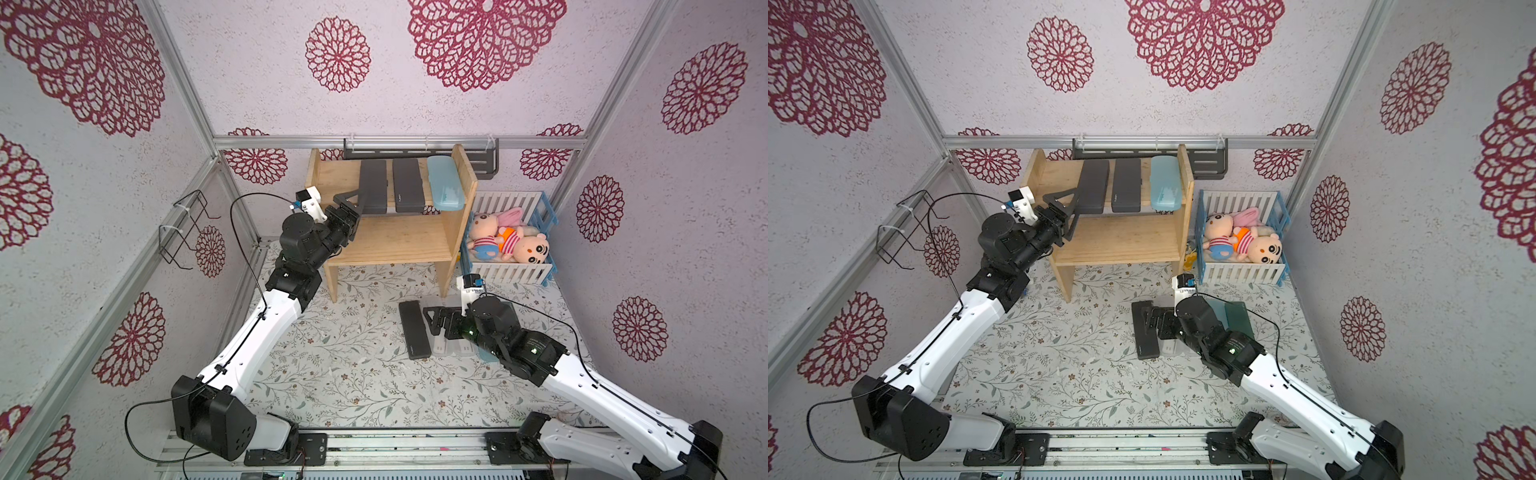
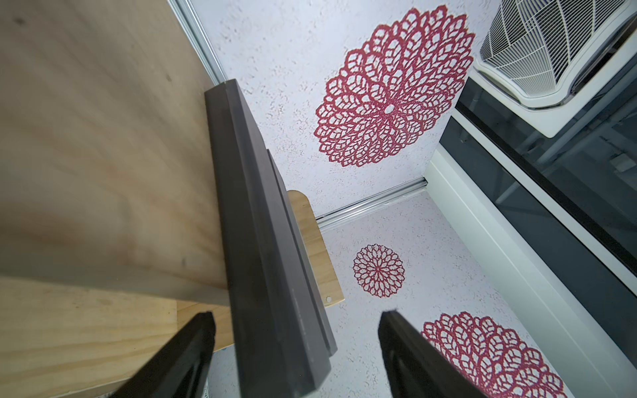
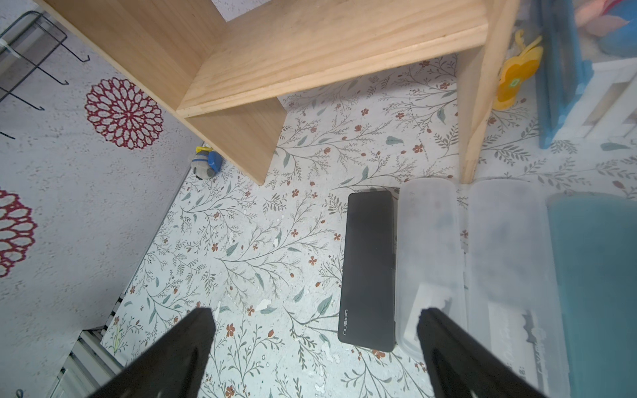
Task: Remove the pencil cases from the shelf
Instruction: Pick up the pencil case from the shelf.
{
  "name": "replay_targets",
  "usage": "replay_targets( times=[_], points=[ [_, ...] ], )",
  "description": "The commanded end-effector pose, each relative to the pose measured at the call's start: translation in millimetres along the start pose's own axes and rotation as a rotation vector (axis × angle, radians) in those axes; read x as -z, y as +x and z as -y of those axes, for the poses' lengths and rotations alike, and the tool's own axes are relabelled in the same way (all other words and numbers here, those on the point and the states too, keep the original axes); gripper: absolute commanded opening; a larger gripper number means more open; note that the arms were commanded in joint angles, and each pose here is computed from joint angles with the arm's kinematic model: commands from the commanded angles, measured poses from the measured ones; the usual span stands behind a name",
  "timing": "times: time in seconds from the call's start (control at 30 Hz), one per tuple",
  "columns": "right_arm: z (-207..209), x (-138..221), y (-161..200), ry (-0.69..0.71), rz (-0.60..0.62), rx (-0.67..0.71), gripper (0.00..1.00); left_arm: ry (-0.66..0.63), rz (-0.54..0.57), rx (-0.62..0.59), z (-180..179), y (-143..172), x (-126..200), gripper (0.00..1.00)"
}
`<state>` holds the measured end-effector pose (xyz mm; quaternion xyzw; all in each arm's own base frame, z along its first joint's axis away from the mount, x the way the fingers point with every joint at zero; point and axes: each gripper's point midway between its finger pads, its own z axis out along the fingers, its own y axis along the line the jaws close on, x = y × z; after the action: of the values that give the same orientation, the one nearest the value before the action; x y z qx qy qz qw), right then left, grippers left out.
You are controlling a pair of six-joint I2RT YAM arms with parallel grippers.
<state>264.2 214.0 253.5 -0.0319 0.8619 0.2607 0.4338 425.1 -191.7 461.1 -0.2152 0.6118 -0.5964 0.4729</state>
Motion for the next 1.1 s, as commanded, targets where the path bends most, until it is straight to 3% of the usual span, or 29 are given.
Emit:
replay_targets(
  times=[0.0, 0.47, 0.7, 0.8, 1.0, 1.07],
  points=[
    [-9, 7, -21, -0.034, 0.066, 0.002, 0.99, -0.002, 0.0, -0.01, 0, 1, -4, 0.71],
    [-3, 15, -19, -0.022, 0.067, -0.007, 0.99, -0.012, -0.008, -0.01, -8, 9, -11, 0.56],
    [-3, 19, -22, -0.02, 0.078, -0.006, 0.99, -0.008, -0.002, -0.016, -5, 7, -10, 0.39],
    [-3, 18, -23, -0.018, 0.077, -0.005, 0.99, 0.0, -0.011, -0.014, -3, 10, -8, 0.37],
    [0, 18, -22, -0.006, 0.077, 0.003, 0.99, 0.024, 0.001, -0.013, 1, 8, 0, 0.17],
    [2, 19, -23, 0.007, 0.08, 0.011, 0.99, 0.017, 0.01, -0.021, 2, 6, 5, 0.0]
  ],
)
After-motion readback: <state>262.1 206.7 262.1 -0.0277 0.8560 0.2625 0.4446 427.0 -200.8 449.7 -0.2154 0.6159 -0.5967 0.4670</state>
